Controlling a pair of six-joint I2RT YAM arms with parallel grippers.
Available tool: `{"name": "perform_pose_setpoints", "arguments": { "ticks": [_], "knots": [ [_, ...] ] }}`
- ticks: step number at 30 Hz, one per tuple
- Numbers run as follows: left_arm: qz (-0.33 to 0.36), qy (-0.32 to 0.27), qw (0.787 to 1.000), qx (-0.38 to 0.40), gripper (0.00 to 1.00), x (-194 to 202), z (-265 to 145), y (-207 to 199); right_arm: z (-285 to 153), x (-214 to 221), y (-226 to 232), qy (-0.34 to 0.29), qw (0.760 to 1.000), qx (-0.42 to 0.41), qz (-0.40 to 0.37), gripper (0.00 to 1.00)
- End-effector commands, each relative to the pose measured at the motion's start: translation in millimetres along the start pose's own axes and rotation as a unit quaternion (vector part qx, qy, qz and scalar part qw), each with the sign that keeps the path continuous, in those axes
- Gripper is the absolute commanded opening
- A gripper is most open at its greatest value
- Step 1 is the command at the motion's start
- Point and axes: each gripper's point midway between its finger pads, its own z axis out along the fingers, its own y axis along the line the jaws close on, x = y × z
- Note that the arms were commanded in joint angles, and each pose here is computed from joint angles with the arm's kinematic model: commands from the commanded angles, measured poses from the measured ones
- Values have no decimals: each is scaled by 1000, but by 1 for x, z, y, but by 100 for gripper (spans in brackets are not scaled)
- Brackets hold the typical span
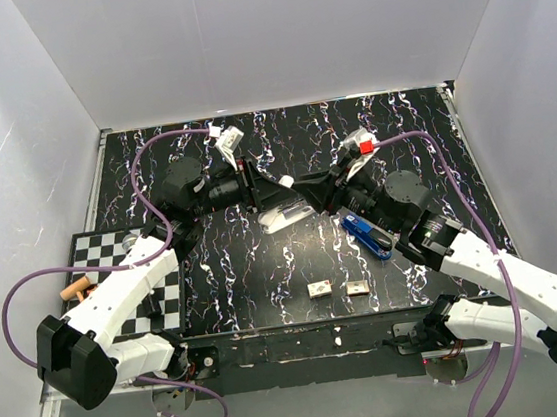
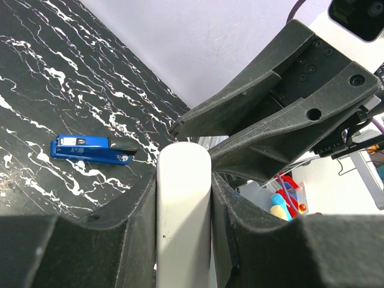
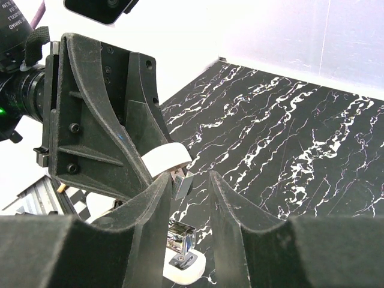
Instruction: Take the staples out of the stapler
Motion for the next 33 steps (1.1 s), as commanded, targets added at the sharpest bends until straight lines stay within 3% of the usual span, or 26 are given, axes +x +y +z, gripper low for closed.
{"name": "perform_pose_setpoints", "arguments": {
  "ticks": [1,17,33],
  "knots": [
    [94,7,985,144,0,-12,-18,-94,-10,78,-44,119,989,85,-31,38],
    [108,26,993,24,0,3,-15,-41,-9,102,-59,152,981,114,-34,38],
    [131,29,985,-107,0,5,-26,8,-9,98,-57,162,979,117,-29,38]
  ]
}}
